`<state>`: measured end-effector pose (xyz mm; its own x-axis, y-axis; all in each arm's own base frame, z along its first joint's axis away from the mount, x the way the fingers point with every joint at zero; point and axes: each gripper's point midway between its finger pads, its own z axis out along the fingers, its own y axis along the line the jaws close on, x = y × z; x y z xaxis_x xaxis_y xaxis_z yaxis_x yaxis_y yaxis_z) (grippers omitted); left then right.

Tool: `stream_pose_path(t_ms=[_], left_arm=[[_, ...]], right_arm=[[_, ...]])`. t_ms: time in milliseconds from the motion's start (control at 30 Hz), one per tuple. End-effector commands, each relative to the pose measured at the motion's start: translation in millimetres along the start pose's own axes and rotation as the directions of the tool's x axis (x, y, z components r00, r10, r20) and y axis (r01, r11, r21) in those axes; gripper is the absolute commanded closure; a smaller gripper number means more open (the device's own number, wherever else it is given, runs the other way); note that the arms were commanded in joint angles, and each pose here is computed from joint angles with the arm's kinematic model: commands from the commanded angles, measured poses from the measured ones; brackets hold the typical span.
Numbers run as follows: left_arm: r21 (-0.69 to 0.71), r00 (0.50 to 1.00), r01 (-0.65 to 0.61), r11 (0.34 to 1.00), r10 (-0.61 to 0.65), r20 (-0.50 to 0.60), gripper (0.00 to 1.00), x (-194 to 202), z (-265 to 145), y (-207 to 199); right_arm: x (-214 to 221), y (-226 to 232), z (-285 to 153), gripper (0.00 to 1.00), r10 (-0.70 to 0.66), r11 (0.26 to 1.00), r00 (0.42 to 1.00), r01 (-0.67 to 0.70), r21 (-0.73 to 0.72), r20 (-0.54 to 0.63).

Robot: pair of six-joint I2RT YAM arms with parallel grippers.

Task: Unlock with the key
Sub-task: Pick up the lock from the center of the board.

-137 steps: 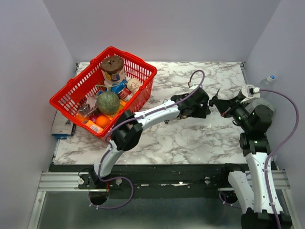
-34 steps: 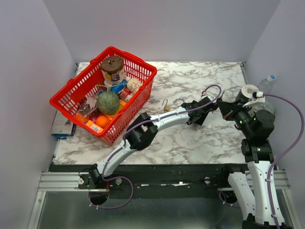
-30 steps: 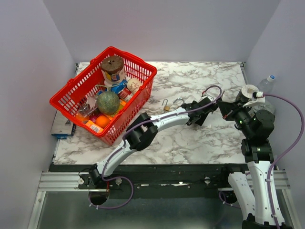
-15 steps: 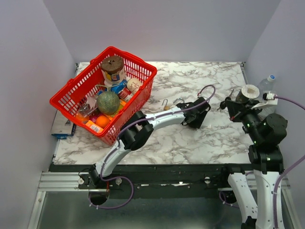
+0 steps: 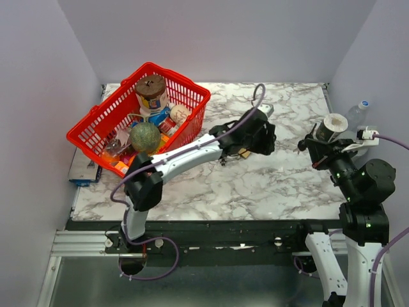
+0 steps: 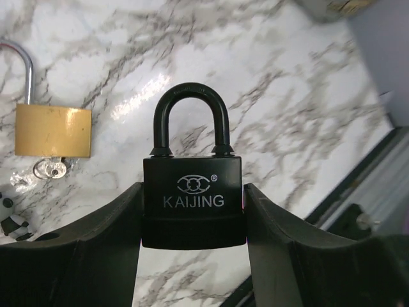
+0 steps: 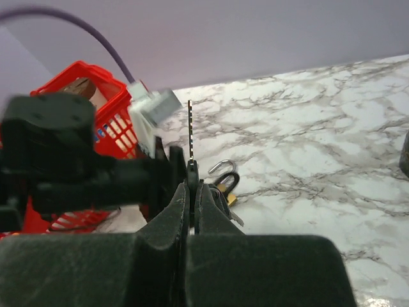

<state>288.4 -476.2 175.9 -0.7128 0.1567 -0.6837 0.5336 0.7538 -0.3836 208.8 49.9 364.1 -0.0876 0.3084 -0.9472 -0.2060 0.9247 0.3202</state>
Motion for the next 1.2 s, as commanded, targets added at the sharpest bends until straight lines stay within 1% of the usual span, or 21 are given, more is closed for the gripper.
stream_pose_path(t_ms=[0, 33, 67, 100, 167, 200, 267, 300, 333, 433, 500, 533, 567, 600, 633, 667, 733, 800, 933, 967, 1167], left_arm=[[0.235, 0.959, 0.201, 0.951, -0.240, 0.149, 1.00, -71, -62, -12], [0.279, 0.946, 0.243, 0.929, -0.291, 0.145, 1.00, -72, -69, -10], [0.331, 0.939, 0.261, 0.907, -0.317, 0.129, 1.00, -63, -68, -9], [0.361, 0.924, 0.279, 0.890, -0.352, 0.152, 1.00, -72, -85, -9], [0.357, 0.918, 0.281, 0.891, -0.358, 0.169, 1.00, -67, -90, -1], [0.379, 0.914, 0.275, 0.884, -0.362, 0.182, 1.00, -70, -102, -4], [0.435, 0.895, 0.304, 0.847, -0.411, 0.174, 1.00, -69, -108, -4], [0.477, 0.896, 0.298, 0.827, -0.415, 0.160, 1.00, -70, -118, -11], [0.496, 0.883, 0.326, 0.805, -0.446, 0.143, 1.00, -70, -122, -12], [0.554, 0.874, 0.298, 0.778, -0.456, 0.170, 1.00, -76, -138, -15], [0.523, 0.876, 0.288, 0.802, -0.441, 0.195, 1.00, -76, -143, -10], [0.477, 0.861, 0.303, 0.825, -0.451, 0.234, 1.00, -79, -142, 1], [0.424, 0.862, 0.325, 0.845, -0.449, 0.234, 1.00, -73, -138, 11], [0.395, 0.862, 0.312, 0.864, -0.432, 0.264, 1.00, -74, -143, 16], [0.344, 0.847, 0.331, 0.879, -0.437, 0.303, 1.00, -76, -141, 28], [0.306, 0.849, 0.342, 0.888, -0.432, 0.306, 1.00, -70, -139, 36], [0.284, 0.838, 0.341, 0.896, -0.427, 0.340, 1.00, -73, -144, 43], [0.221, 0.830, 0.369, 0.903, -0.427, 0.358, 1.00, -67, -141, 56], [0.184, 0.824, 0.383, 0.905, -0.425, 0.376, 1.00, -66, -140, 65], [0.178, 0.825, 0.385, 0.905, -0.424, 0.374, 1.00, -65, -139, 66], [0.133, 0.826, 0.392, 0.910, -0.412, 0.384, 1.00, -60, -133, 76]], right_arm=[[22, 13, 2, 0.99, 0.036, 0.995, 0.996, -0.044, -0.090, -0.084], [24, 17, 2, 0.99, 0.037, 0.993, 0.995, -0.047, -0.111, -0.088], [28, 17, 3, 0.99, 0.043, 0.991, 0.994, -0.055, -0.120, -0.098], [31, 18, 4, 0.99, 0.047, 0.990, 0.993, -0.061, -0.128, -0.106], [39, 24, 5, 0.99, 0.056, 0.983, 0.989, -0.080, -0.168, -0.138], [51, 23, 7, 0.99, 0.068, 0.979, 0.983, -0.098, -0.176, -0.171], [64, 29, 7, 0.99, 0.088, 0.966, 0.973, -0.136, -0.221, -0.213], [82, 26, 10, 0.99, 0.109, 0.961, 0.961, -0.168, -0.221, -0.256], [85, 28, 12, 0.99, 0.113, 0.954, 0.959, -0.177, -0.241, -0.259], [104, 33, 14, 0.99, 0.143, 0.928, 0.940, -0.237, -0.289, -0.310], [107, 39, 11, 0.99, 0.149, 0.912, 0.936, -0.254, -0.321, -0.318], [112, 38, 11, 0.99, 0.154, 0.909, 0.933, -0.263, -0.323, -0.325], [115, 41, 10, 0.99, 0.166, 0.900, 0.926, -0.283, -0.333, -0.338], [120, 42, 8, 0.99, 0.176, 0.892, 0.921, -0.299, -0.340, -0.349], [121, 44, 8, 0.99, 0.179, 0.884, 0.921, -0.304, -0.355, -0.345], [136, 44, 7, 0.99, 0.211, 0.867, 0.896, -0.356, -0.348, -0.390], [146, 46, 8, 0.99, 0.227, 0.850, 0.882, -0.386, -0.358, -0.413], [164, 51, 8, 0.99, 0.244, 0.831, 0.853, -0.429, -0.354, -0.461], [173, 75, 17, 0.99, 0.228, 0.809, 0.842, -0.443, -0.386, -0.489], [184, 87, 18, 0.99, 0.218, 0.795, 0.812, -0.469, -0.384, -0.541], [188, 128, 32, 0.99, 0.199, 0.752, 0.798, -0.496, -0.433, -0.569]])
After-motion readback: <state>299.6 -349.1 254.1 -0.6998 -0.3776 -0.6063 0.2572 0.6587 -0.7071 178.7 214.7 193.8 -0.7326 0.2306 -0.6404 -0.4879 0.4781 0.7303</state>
